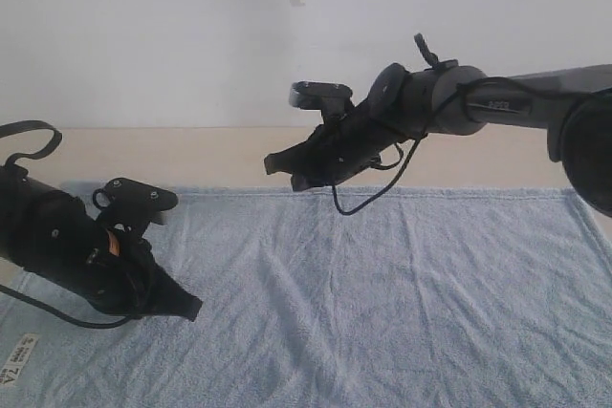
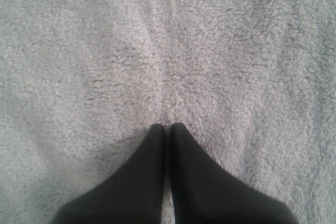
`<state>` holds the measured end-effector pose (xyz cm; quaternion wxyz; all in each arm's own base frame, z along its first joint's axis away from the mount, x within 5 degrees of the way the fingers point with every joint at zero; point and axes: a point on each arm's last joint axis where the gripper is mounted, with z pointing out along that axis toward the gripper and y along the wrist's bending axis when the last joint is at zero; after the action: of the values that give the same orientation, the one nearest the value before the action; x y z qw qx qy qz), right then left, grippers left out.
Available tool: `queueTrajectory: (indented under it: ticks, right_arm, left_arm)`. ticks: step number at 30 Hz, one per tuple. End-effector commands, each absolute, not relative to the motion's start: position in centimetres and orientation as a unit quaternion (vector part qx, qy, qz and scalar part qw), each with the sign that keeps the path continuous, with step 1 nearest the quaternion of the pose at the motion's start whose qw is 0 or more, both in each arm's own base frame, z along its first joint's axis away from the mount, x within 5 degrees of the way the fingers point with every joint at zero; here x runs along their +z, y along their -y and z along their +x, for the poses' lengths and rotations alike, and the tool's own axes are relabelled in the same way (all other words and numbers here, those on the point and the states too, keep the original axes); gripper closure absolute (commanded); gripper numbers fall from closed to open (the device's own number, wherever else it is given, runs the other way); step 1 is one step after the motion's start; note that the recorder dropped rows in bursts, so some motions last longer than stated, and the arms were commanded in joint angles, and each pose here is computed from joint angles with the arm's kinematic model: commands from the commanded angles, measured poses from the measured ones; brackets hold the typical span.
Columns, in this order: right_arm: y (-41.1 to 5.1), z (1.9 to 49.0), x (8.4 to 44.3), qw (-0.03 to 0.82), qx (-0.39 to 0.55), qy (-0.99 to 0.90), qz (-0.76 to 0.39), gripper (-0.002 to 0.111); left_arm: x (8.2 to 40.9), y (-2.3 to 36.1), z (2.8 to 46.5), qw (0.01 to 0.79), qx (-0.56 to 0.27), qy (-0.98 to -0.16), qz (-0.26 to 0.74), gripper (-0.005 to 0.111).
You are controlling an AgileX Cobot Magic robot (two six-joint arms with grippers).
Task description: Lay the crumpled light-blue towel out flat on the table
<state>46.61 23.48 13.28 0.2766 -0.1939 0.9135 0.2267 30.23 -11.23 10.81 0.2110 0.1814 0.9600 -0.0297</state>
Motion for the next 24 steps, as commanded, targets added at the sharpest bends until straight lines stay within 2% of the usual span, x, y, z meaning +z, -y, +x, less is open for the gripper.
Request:
queueTrajectory:
  ticks: [1,4,8,12,18,24]
  right_arm:
    - [-23.8,45.0,14.9,0.212,0.247,-0.907,-0.267,0.108]
    - [-23.8,44.0,16.2,0.181,0.258,-0.902,-0.296,0.108]
    - [-23.5,43.8,17.9,0.190,0.245,-0.905,-0.291,0.108]
    - [-22.2,43.8,18.6,0.181,0.177,-0.929,-0.269,0.108]
    - [-16.5,43.8,18.6,0.152,-0.026,-0.961,-0.229,0.108]
    - [-9.0,42.1,17.4,0.155,-0.032,-0.982,-0.103,0.108]
  left_arm:
    - [10.8,11.2,30.0,0.205,-0.031,-0.962,0.177,0.103]
    - [11.1,11.2,30.0,0.211,-0.032,-0.961,0.177,0.103]
    - [12.0,11.3,30.2,0.236,-0.037,-0.955,0.176,0.103]
    - [13.9,11.3,30.3,0.268,-0.043,-0.946,0.176,0.103]
    - [18.1,11.0,29.6,0.317,-0.050,-0.931,0.172,0.103]
    - [19.9,10.3,27.7,0.333,-0.051,-0.926,0.171,0.103]
